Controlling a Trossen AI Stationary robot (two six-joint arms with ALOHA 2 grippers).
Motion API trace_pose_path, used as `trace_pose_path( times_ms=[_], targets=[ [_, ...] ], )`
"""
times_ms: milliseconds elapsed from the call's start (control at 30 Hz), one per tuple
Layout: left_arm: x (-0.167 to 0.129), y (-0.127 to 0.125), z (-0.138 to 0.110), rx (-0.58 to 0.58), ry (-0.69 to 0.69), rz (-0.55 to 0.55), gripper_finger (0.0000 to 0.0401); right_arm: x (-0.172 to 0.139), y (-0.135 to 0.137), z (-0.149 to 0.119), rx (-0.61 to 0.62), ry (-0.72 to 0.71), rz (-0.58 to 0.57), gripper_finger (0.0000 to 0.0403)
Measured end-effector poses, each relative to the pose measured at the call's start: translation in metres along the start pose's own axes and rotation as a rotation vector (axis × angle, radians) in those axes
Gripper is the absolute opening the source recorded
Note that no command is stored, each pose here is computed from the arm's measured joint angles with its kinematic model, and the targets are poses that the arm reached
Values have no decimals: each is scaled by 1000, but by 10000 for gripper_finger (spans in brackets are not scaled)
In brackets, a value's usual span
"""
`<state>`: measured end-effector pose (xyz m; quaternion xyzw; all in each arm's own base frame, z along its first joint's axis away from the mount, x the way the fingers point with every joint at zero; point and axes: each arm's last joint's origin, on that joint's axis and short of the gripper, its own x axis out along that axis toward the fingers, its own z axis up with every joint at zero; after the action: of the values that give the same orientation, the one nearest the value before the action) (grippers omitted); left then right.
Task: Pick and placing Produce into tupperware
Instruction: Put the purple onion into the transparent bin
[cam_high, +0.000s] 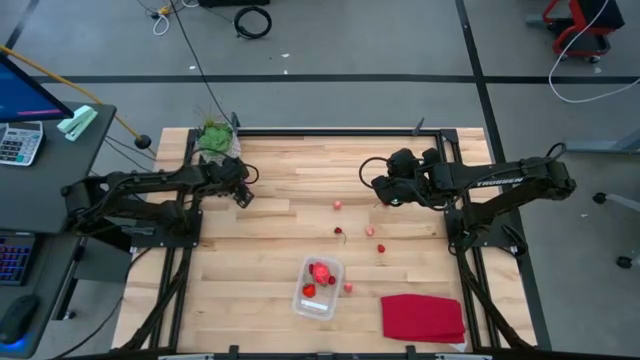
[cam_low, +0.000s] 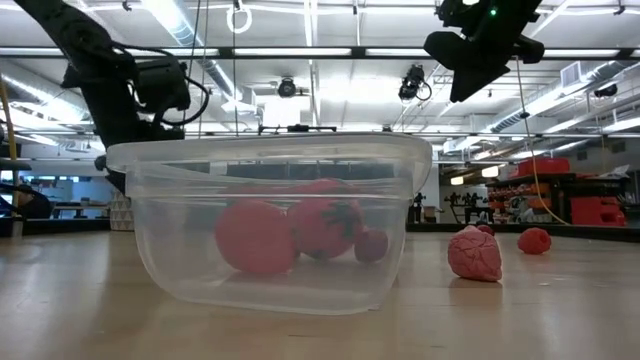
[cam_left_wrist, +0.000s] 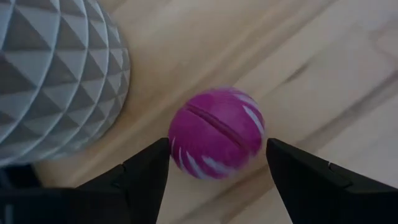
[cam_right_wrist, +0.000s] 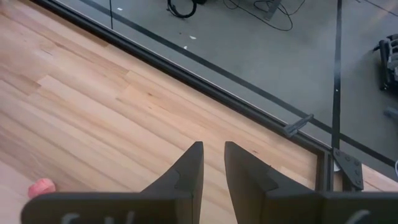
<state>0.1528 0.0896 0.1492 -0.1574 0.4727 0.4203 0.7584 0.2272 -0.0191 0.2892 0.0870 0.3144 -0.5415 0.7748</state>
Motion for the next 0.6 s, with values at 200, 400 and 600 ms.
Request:
trace_pose_path(
  times_ms=[200, 400, 600],
  targets=[
    [7, 4, -1, -25, -44, 1, 275, 0, 0, 0, 1, 0, 0, 73],
    [8, 8, 1, -50, -56, 9, 275, 0, 0, 0, 0, 0, 0, 73],
    [8, 7, 4, -25, -85, 2, 272, 0, 0, 0, 0, 0, 0, 73]
  ],
)
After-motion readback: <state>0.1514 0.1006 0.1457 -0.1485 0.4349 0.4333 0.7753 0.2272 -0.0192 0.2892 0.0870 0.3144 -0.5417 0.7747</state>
